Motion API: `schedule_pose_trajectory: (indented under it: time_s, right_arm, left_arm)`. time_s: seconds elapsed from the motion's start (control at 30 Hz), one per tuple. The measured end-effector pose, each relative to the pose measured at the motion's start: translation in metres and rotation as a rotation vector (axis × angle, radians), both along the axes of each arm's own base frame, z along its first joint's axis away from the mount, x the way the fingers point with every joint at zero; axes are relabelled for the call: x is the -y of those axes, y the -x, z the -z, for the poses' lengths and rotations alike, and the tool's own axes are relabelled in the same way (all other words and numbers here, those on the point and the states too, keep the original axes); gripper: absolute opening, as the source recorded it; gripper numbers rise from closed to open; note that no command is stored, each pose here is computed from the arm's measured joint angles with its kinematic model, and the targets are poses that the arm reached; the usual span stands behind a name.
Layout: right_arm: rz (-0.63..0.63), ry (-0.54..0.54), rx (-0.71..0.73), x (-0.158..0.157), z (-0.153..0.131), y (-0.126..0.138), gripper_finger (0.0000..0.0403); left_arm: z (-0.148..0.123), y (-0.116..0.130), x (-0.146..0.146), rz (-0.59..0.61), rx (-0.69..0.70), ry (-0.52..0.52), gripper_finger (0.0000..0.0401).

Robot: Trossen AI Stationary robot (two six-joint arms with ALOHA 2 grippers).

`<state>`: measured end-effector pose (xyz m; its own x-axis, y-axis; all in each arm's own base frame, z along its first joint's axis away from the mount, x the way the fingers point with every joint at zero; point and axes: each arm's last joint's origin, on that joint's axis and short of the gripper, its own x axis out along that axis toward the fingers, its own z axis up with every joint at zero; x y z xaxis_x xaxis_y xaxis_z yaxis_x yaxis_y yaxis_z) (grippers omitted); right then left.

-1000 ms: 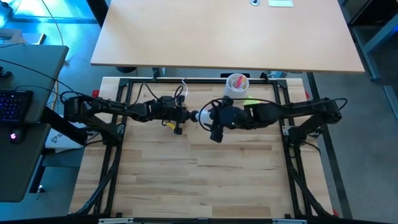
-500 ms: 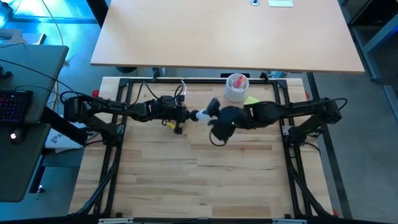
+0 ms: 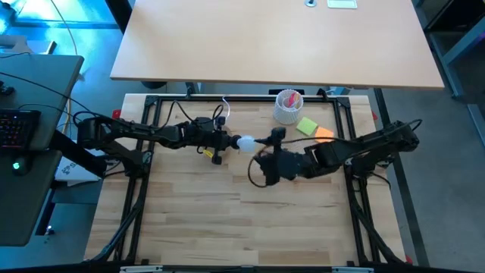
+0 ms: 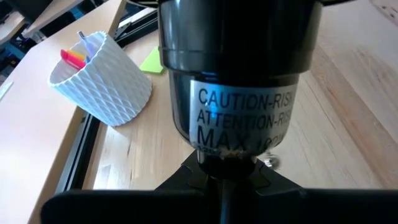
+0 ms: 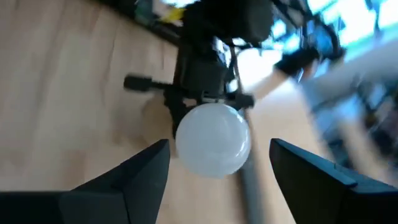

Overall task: Screw lightbulb
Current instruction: Remove the lightbulb from the lamp

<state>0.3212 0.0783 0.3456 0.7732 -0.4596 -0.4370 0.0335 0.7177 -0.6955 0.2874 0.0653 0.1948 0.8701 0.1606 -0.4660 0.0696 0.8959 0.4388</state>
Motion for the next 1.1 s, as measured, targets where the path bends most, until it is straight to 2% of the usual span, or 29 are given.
schedule_pose_trajectory:
  time_s: [0.1, 0.23, 0.4, 0.53, 0.77, 0.97, 1.1]
  right_arm:
    - [0.139, -0.233, 0.140, 0.002, 0.000, -0.001, 0.0273]
    - [0.239, -0.416, 0.242, 0.011, -0.002, -0.001, 0.0273]
    - [0.184, -0.492, 0.157, 0.025, 0.002, -0.004, 0.0280]
    - [0.213, -0.504, 0.162, 0.042, 0.002, -0.007, 0.0293]
    - [0.188, -0.567, 0.134, 0.065, 0.003, -0.010, 0.0305]
    - [0.170, -0.641, 0.132, 0.072, 0.005, -0.014, 0.0306]
    - [0.159, -0.647, 0.122, 0.071, 0.016, -0.026, 0.0306]
  left_arm:
    - [0.000, 0.000, 0.000, -0.002, -0.001, 0.000, 0.0021]
    - [0.000, 0.000, 0.000, -0.006, 0.000, 0.001, 0.0021]
    - [0.000, 0.000, 0.000, -0.006, 0.001, 0.002, 0.0021]
    - [0.000, 0.000, 0.000, -0.007, 0.002, 0.001, 0.0021]
    - [0.000, 0.000, -0.001, -0.016, 0.002, 0.000, 0.0021]
    - [0.000, 0.000, -0.001, -0.013, 0.001, -0.002, 0.0021]
    - [0.000, 0.000, -0.001, -0.010, 0.002, -0.001, 0.0021]
